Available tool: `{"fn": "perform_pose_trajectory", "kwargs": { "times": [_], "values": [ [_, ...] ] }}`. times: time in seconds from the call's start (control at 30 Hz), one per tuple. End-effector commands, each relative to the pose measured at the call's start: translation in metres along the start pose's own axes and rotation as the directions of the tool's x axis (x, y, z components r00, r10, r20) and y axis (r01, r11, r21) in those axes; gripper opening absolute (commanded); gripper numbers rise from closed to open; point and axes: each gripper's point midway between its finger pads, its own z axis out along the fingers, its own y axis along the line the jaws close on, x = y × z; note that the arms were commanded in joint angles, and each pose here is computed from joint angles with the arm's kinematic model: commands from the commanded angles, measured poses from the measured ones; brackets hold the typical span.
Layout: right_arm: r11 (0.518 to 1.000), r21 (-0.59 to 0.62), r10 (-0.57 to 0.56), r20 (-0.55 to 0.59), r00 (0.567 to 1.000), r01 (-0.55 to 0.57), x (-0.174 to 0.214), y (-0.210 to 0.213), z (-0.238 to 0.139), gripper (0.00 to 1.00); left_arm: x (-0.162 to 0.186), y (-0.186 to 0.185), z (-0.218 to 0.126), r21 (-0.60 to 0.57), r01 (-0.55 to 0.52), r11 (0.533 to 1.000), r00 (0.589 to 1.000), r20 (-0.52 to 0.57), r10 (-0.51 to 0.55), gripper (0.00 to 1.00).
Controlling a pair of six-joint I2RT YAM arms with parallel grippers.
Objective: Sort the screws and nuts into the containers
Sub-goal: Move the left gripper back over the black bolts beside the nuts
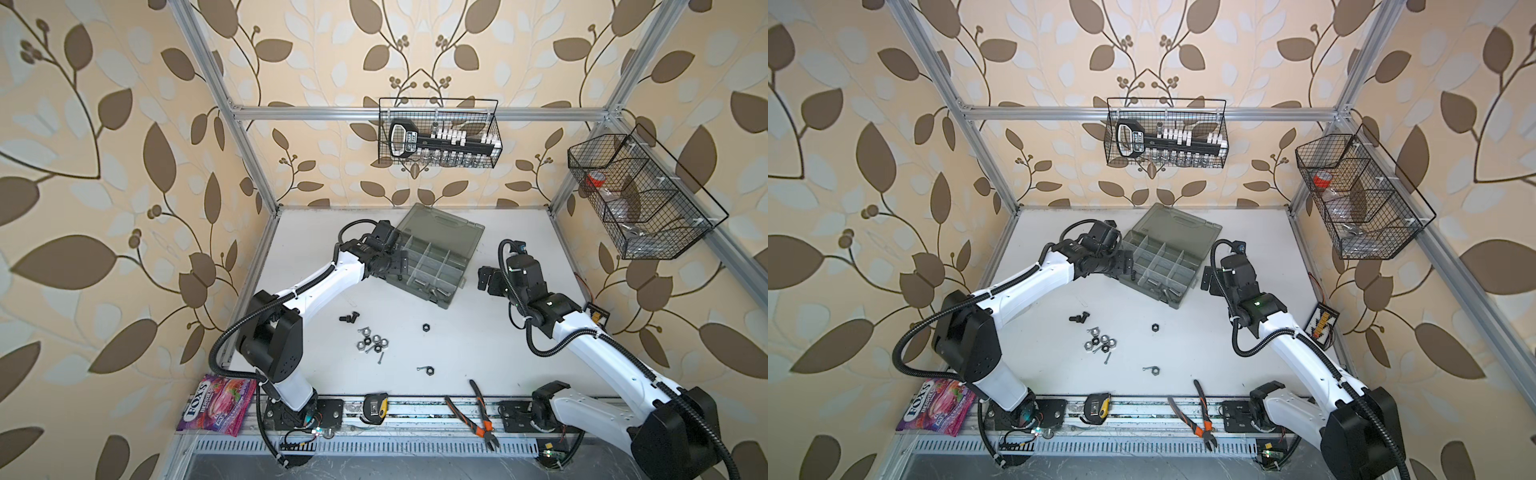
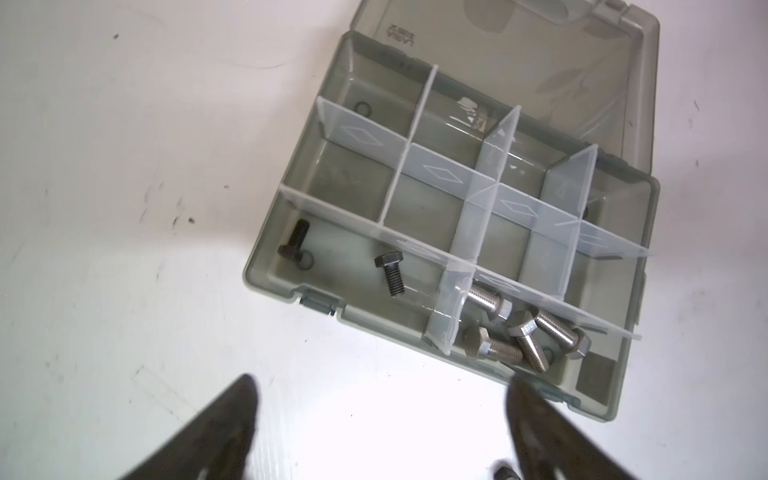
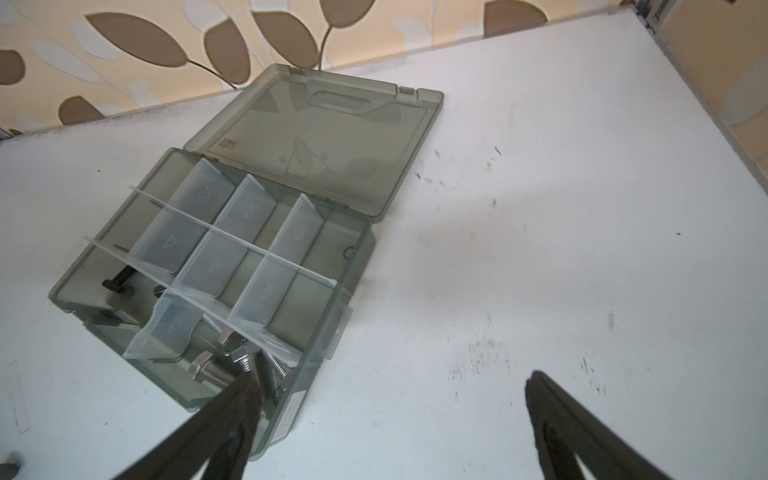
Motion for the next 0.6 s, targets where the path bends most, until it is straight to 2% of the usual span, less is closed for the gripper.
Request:
{"fn": "perform_pose_trajectory", "kwargs": {
  "times": [0.0,0.2,0.37,0.47,0.57],
  "values": [
    [1.000,-0.006,0.028,-0.071,0.997,-0.029,0.018,-0.009,0.007,1.00,0.010,0.024,-0.021,-0.093,0.061,0.994,0.998,0.032,-0.058,0.99],
    [0.999,0.025,0.039,-0.075,0.996,-0.038,0.020,-0.022,0.009,1.00,0.048,0.070,-0.039,-0.244,0.151,0.958,0.987,-0.013,-0.159,0.99],
    [0.999,0.030,0.033,-0.075,0.997,-0.031,0.020,-0.023,0.009,1.00,0.084,0.103,-0.044,-0.342,0.260,0.903,0.953,-0.062,-0.298,0.97],
    [0.999,0.038,0.032,-0.071,0.997,-0.029,0.019,-0.025,0.008,1.00,0.104,0.118,-0.040,-0.366,0.363,0.857,0.909,-0.061,-0.411,0.94],
    [0.999,0.047,0.028,-0.063,0.998,-0.025,0.018,-0.028,0.005,1.00,0.122,0.130,-0.029,-0.330,0.514,0.792,0.819,-0.085,-0.568,0.96]
  ]
}}
